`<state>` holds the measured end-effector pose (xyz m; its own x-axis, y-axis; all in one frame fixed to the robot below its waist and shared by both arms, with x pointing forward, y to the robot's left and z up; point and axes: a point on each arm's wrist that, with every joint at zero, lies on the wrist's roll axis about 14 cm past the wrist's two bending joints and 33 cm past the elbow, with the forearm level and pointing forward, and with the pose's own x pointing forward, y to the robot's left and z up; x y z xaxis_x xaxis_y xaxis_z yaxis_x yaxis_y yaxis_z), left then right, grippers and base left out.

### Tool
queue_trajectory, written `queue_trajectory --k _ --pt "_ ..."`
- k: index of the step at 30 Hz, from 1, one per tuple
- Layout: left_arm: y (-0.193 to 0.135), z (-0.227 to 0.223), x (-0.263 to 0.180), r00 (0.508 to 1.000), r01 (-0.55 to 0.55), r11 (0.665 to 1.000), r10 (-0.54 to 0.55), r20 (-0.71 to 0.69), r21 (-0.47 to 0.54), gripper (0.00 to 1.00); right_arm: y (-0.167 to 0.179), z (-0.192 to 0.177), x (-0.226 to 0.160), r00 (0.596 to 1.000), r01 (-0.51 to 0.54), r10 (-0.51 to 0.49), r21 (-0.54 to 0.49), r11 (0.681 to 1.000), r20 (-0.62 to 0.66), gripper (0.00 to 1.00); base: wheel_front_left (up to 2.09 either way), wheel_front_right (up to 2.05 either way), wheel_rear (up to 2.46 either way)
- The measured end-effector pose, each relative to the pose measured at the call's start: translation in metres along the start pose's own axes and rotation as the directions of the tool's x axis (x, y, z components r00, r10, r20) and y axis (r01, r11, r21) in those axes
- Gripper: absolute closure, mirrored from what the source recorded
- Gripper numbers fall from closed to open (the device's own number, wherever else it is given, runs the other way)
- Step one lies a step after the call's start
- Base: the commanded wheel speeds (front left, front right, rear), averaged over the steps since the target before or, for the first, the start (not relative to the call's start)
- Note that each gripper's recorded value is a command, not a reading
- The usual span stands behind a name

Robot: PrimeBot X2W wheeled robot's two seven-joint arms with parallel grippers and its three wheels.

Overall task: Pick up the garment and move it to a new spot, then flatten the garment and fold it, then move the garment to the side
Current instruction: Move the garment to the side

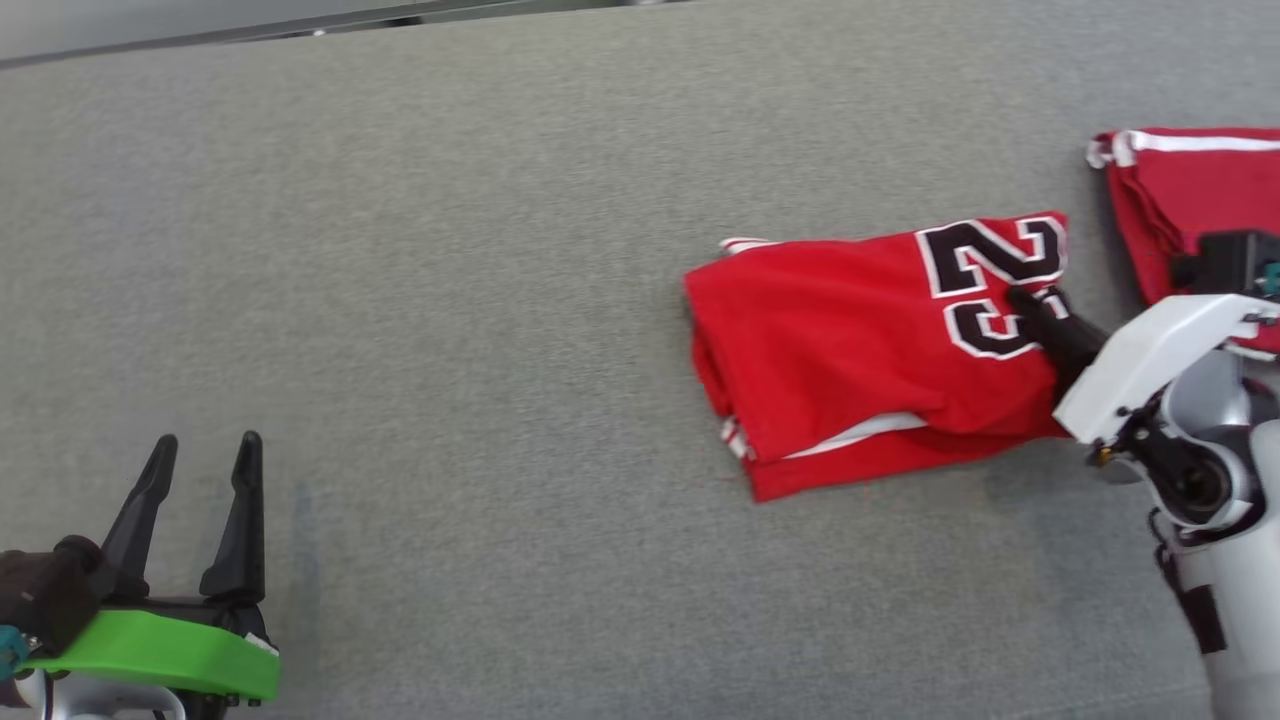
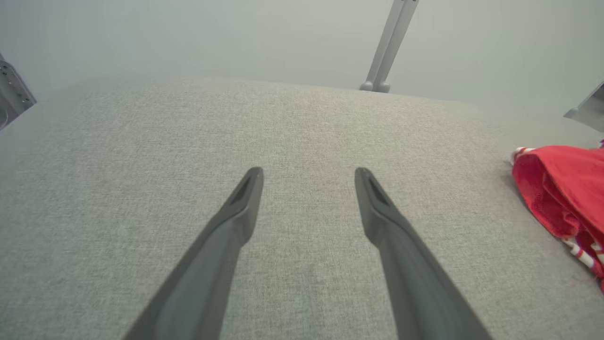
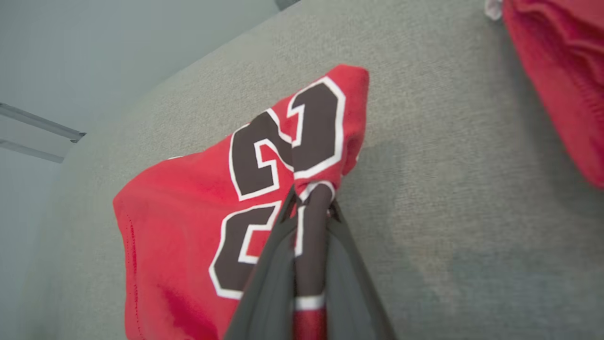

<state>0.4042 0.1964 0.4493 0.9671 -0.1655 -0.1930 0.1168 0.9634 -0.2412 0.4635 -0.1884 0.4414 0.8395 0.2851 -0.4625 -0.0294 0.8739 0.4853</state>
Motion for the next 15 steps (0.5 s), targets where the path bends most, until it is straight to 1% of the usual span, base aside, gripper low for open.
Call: queue_trajectory --k 3,5,7,9,12,15 --pt "-0.018 -0.001 0.009 0.998 0.057 0.998 -0.057 -0.006 -0.007 0.00 -0.026 0.021 -0.022 0.996 0.077 -0.074 -0.051 0.996 0.058 1.00 0.00 0.00 0.00" --pt "-0.030 -0.003 0.015 0.996 0.091 0.996 -0.091 -0.010 -0.014 0.00 -0.033 0.035 -0.035 0.991 0.105 -0.097 -0.085 0.991 0.090 1.00 0.00 0.00 0.00" --pt "-0.039 -0.005 0.019 0.993 0.115 0.993 -0.115 -0.012 -0.020 0.00 -0.032 0.050 -0.045 0.988 0.111 -0.097 -0.116 0.987 0.117 1.00 0.00 0.00 0.00" --pt "-0.048 -0.005 0.022 0.991 0.136 0.990 -0.136 -0.013 -0.026 0.00 -0.023 0.070 -0.053 0.986 0.104 -0.081 -0.157 0.982 0.146 1.00 0.00 0.00 0.00" --pt "-0.058 -0.005 0.026 0.986 0.164 0.986 -0.164 -0.009 -0.031 0.00 -0.010 0.100 -0.064 0.982 0.106 -0.066 -0.233 0.967 0.176 1.00 0.00 0.00 0.00" --pt "-0.062 -0.005 0.028 0.984 0.177 0.984 -0.177 -0.010 -0.035 0.00 -0.003 0.129 -0.069 0.977 0.125 -0.070 -0.281 0.952 0.199 1.00 0.00 0.00 0.00"
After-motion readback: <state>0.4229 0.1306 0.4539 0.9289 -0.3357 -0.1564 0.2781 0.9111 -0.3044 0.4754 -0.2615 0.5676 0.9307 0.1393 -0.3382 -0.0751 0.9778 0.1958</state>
